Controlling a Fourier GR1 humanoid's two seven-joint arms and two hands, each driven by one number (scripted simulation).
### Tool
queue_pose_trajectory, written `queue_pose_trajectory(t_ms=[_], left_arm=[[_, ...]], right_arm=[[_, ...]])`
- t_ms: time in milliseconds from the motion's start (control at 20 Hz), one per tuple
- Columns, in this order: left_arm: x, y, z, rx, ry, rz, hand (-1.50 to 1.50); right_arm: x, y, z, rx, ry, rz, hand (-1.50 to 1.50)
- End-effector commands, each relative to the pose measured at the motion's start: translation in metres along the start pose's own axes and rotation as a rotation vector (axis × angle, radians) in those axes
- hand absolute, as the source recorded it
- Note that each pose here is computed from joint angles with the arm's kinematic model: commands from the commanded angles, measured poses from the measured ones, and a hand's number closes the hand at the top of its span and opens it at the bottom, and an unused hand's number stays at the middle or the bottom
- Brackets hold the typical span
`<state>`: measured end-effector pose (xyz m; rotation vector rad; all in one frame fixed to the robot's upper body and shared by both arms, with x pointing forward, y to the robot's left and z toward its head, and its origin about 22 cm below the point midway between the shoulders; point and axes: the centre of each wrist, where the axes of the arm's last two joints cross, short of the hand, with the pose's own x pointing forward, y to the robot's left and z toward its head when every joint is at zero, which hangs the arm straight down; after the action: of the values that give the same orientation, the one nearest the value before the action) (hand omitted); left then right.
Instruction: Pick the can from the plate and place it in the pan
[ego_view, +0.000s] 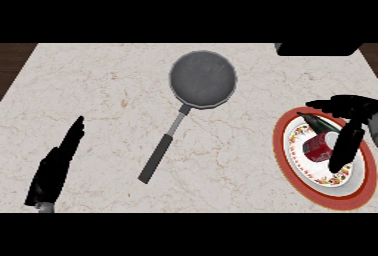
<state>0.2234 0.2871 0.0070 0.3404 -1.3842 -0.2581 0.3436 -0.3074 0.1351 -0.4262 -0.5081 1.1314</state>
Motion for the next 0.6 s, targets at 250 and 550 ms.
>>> queue_pose_trajectory(t_ms=[250,550], left_arm=[[-0.004,0.001,0.0,0.004,-0.015,0.004,0.0],[-0.009,0.009,-0.007,-0.001,0.001,0.0,0.0]], right_arm=[[0.005,0.013,-0.011,0.036,0.082,0.034,-1.5],[-0.014,0.016,-0.032,0.038,0.086,0.023,-1.5]])
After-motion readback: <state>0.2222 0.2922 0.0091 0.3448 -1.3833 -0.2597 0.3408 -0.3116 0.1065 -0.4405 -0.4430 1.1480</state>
